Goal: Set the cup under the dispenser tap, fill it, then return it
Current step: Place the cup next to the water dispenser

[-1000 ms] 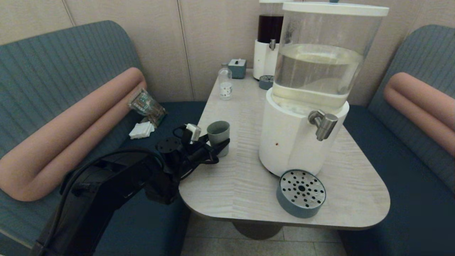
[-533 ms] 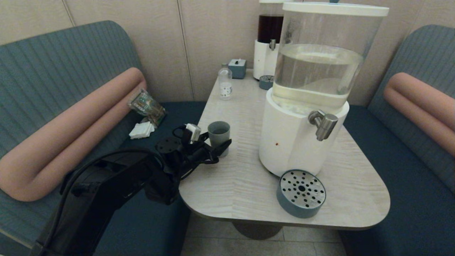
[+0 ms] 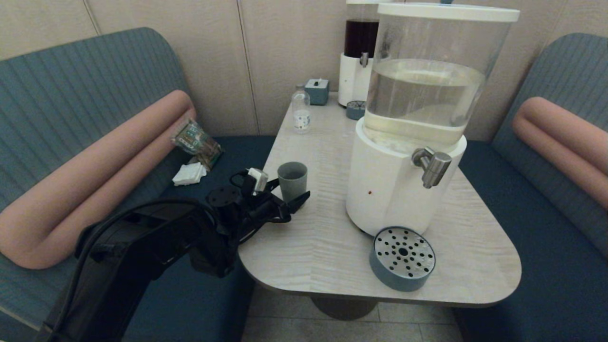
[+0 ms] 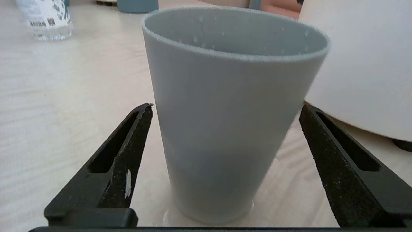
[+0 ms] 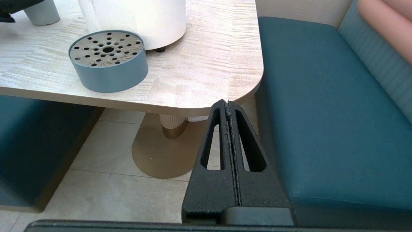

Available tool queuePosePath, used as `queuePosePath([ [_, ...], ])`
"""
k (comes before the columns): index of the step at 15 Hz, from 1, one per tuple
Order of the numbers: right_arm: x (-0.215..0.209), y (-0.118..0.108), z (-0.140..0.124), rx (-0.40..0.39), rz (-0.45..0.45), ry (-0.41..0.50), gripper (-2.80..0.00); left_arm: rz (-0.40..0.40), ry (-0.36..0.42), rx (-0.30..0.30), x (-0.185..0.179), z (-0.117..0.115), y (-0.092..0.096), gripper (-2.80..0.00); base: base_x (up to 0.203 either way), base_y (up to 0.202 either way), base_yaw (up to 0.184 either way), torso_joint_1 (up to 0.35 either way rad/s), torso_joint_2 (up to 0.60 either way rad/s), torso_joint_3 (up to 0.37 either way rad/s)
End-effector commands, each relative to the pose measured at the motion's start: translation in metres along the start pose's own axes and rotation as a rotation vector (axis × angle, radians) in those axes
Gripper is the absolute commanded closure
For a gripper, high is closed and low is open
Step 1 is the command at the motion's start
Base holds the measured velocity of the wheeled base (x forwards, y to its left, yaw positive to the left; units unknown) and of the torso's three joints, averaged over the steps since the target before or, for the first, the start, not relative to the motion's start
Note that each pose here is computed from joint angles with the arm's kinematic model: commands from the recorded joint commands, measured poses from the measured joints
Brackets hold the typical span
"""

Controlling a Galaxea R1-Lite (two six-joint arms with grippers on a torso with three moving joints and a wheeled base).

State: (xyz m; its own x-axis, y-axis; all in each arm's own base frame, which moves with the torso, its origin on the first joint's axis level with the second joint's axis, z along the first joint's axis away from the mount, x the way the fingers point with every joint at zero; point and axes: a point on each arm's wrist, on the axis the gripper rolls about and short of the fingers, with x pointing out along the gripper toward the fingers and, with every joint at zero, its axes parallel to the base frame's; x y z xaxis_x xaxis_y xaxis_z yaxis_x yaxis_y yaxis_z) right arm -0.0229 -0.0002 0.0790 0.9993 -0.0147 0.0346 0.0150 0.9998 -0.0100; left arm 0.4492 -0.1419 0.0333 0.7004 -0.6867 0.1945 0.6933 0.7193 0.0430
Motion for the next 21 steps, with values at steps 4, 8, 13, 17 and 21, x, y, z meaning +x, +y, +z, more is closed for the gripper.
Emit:
queuePosePath([
  [4, 0.001, 0.000, -0.004, 0.000, 0.001, 0.015, 0.00, -0.001, 0.002, 0.001, -0.004, 0.005, -0.002, -2.80, 0.000, 0.000, 0.000, 0.000, 0.00, 0.000],
  [8, 0.001, 0.000, -0.004, 0.000, 0.001, 0.015, 0.00, 0.004, 0.076, -0.034, -0.023, 0.006, -0.012, -2.80, 0.000, 0.000, 0.000, 0.000, 0.00, 0.000],
  [13, 0.001, 0.000, -0.004, 0.000, 0.000, 0.014, 0.00, 0.011, 0.188, -0.082, -0.067, 0.029, -0.036, -2.80, 0.000, 0.000, 0.000, 0.000, 0.00, 0.000],
  [17, 0.001, 0.000, -0.004, 0.000, 0.001, 0.015, 0.00, 0.028, 0.250, -0.094, -0.126, 0.076, -0.066, -2.80, 0.000, 0.000, 0.000, 0.000, 0.00, 0.000],
  [21, 0.001, 0.000, -0.004, 0.000, 0.001, 0.015, 0.00, 0.122, 0.140, -0.034, -0.193, 0.149, -0.091, 0.00, 0.000, 0.000, 0.000, 0.000, 0.00, 0.000],
])
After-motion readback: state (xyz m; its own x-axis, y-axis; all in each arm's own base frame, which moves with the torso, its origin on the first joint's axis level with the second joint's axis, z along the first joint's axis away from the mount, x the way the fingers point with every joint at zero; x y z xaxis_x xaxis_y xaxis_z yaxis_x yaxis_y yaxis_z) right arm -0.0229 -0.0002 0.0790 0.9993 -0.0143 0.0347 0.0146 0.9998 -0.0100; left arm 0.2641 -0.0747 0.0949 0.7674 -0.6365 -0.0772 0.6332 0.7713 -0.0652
